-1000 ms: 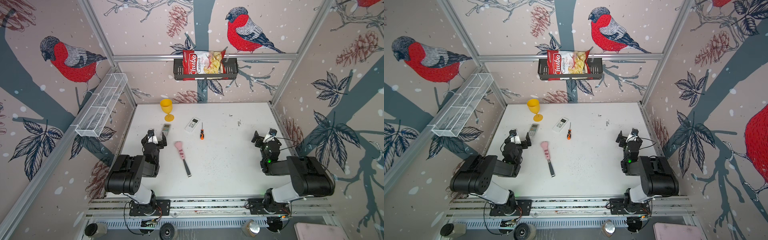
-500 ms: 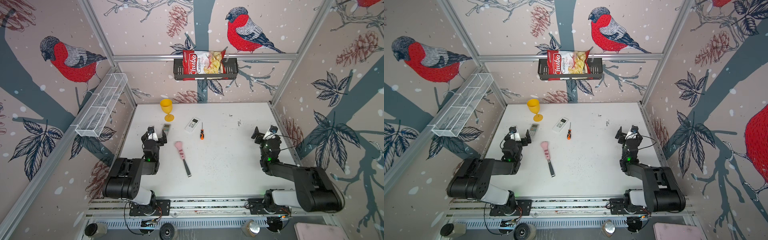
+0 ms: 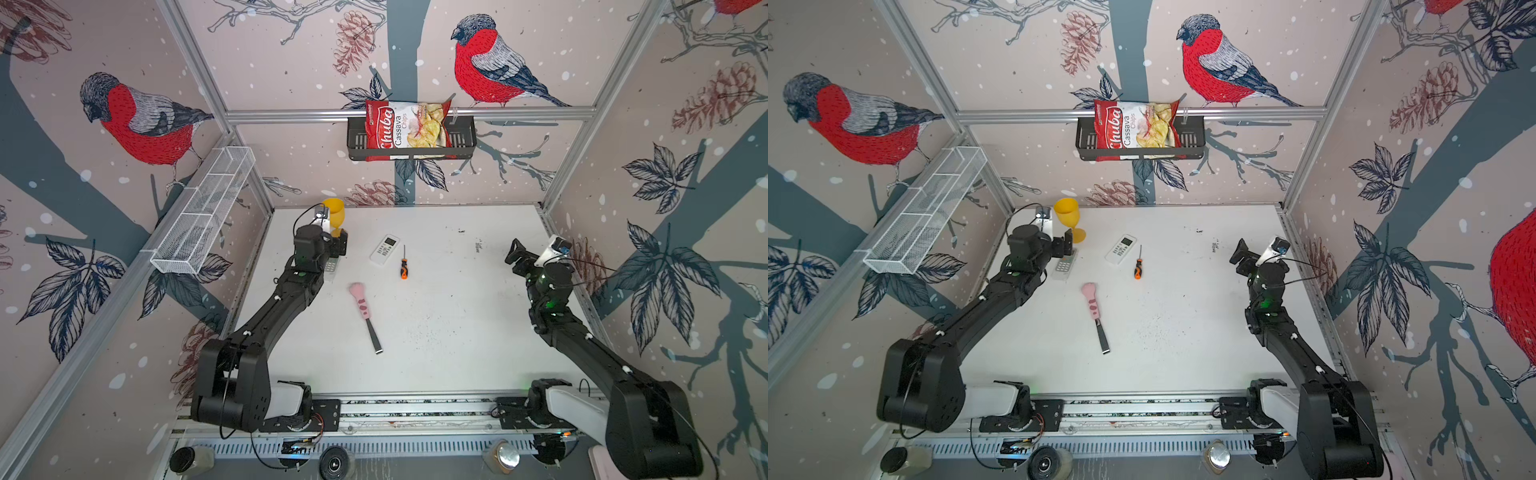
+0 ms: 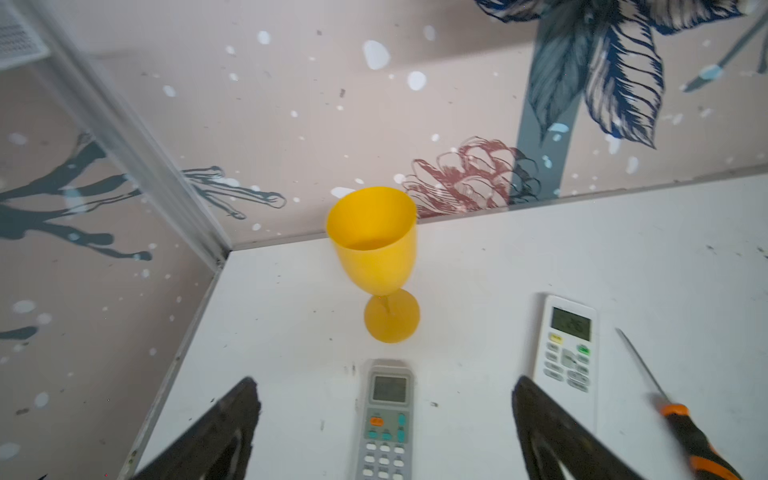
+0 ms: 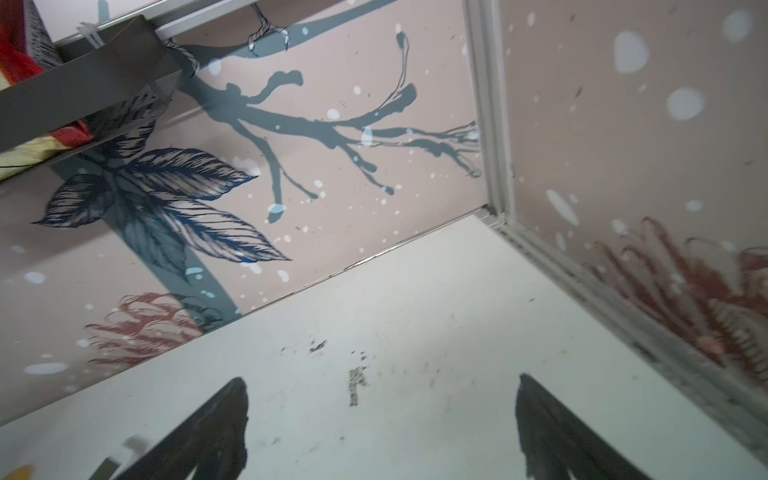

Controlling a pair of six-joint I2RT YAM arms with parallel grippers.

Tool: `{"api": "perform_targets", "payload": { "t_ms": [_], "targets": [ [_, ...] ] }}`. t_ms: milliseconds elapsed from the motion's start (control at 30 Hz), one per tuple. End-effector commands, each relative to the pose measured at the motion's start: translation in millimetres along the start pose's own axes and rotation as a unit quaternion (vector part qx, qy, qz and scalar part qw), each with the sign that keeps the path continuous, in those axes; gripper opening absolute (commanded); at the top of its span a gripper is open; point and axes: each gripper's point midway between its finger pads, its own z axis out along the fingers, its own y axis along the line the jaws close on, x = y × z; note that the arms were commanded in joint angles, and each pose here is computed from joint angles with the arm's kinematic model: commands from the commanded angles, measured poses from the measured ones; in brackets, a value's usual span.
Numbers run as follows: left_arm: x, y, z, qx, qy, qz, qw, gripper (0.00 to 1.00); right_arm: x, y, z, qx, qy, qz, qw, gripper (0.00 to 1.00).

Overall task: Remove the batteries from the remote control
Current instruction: 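Reach the left gripper to the white remote and grasp its end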

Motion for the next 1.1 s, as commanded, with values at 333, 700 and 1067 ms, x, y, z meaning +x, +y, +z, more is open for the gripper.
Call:
{"api": "perform_targets", "payload": {
  "t_ms": [333,700,1067],
  "targets": [
    [41,-116,51,0.152,0.198,0.089,0.964,0.94,50,35,27,-0.073,0.110,0.057,0.990,1.00],
    [81,-158,118,0.194,0.301,0.095,0.929,0.84,72,67,39,-0.116,0.156,0.033,0.980,0.98],
    [110,-183,155,0.229,0.329,0.089,0.912,0.81,73,82,38,-0.127,0.158,0.011,0.979,0.99]
  ]
}}
